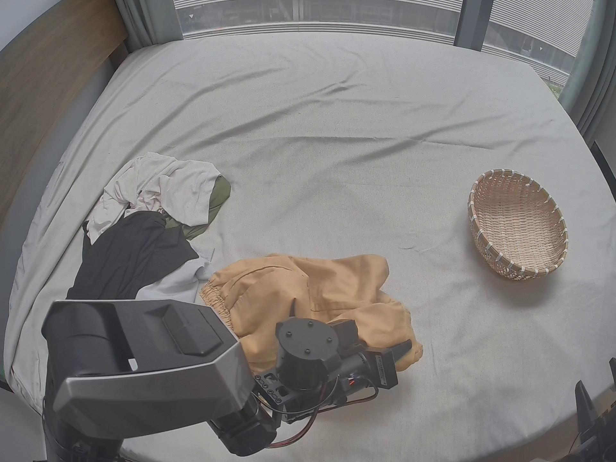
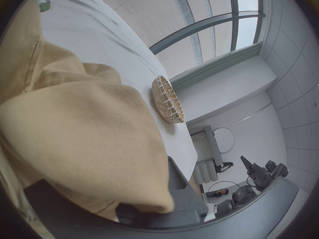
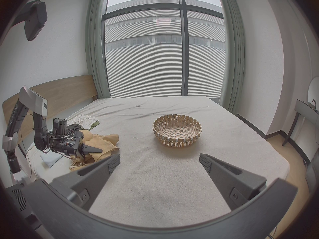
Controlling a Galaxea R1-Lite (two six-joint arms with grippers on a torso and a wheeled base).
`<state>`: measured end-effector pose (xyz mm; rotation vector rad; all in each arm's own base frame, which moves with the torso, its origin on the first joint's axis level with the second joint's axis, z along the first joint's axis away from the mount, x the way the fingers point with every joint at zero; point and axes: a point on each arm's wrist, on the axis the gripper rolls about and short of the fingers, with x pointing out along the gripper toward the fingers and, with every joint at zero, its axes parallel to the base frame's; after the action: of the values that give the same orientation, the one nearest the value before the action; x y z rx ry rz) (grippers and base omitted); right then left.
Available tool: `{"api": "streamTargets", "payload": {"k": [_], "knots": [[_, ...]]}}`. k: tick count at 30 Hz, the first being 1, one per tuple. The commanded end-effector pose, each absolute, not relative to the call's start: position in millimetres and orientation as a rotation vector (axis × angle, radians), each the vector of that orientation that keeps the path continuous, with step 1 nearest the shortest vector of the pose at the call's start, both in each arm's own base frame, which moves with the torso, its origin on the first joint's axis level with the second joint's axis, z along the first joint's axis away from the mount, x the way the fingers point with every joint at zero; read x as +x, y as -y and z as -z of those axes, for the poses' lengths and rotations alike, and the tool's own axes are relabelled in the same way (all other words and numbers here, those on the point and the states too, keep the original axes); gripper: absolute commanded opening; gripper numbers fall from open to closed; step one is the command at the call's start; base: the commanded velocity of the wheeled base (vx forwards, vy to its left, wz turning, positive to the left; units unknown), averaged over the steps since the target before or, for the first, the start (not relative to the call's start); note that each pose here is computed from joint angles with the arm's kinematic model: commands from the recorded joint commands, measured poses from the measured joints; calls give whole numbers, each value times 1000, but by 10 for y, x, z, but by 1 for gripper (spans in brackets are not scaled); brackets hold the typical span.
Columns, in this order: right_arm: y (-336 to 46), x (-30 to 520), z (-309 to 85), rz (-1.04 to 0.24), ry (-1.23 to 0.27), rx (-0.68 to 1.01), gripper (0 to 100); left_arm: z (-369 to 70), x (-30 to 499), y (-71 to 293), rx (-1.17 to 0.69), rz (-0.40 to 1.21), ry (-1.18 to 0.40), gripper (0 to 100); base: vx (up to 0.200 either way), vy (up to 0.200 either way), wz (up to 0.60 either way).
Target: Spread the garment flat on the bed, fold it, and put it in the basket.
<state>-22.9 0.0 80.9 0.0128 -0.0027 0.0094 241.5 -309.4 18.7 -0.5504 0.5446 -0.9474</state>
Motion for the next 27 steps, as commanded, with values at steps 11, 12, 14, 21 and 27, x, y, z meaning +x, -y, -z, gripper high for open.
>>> {"api": "streamTargets", "payload": {"k": [11,12,14,21,27], "knots": [[0,-227,-757,-11,0,14,100,37,2334,2983,-494,909,-617,100,0,0,0],[0,-227,-757,-11,0,14,100,75,2293,2930,-483,894,-640,100,0,0,0],[0,-227,-757,-11,0,14,100,92,2257,2870,-475,867,-649,100,0,0,0],[0,-227,-757,-11,0,14,100,-109,2074,2644,-466,851,-662,100,0,0,0],[0,-226,-757,-11,-2,12,100,-358,1944,2374,-475,832,-639,100,0,0,0]]}}
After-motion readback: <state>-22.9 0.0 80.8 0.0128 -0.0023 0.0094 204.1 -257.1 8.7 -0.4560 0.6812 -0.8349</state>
